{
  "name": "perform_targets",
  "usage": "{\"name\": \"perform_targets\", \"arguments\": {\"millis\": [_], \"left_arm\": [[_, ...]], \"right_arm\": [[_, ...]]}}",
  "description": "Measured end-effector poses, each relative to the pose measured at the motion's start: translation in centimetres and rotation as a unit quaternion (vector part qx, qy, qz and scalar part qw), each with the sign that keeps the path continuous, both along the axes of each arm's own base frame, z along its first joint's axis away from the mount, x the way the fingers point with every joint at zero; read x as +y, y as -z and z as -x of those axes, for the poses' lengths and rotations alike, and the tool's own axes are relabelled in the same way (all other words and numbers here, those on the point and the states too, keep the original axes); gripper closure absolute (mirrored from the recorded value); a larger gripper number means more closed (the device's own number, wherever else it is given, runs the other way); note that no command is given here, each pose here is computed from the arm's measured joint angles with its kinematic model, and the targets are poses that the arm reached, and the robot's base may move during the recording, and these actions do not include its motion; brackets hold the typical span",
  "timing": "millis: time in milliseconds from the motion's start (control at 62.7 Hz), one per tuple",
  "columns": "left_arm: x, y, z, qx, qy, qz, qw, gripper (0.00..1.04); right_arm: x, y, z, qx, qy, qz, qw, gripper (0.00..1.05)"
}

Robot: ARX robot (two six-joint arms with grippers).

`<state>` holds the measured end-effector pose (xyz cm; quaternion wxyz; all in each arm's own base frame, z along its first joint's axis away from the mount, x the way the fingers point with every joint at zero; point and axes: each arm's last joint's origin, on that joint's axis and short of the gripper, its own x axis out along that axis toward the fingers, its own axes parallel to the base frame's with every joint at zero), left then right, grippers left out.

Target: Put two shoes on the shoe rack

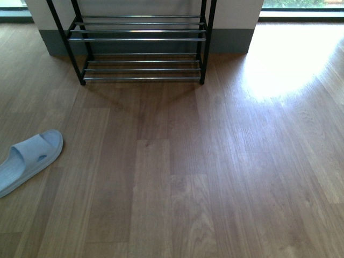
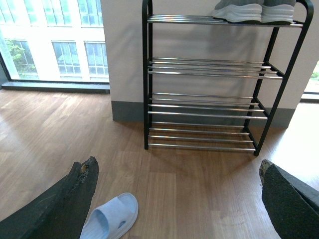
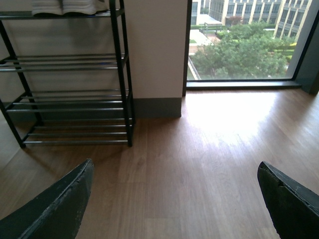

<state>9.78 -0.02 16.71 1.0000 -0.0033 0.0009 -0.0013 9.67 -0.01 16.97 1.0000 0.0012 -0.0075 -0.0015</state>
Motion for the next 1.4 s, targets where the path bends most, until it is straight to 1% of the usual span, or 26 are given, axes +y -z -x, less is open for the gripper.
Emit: {"name": "perform_targets", "arguments": {"millis": [1404], "left_arm": [[0.0, 0.0, 0.0, 0.0, 0.0, 0.0, 1.0, 0.09]], "right_arm": [[0.01, 0.01, 0.0, 0.001, -0.002, 0.0, 1.0, 0.09]]}}
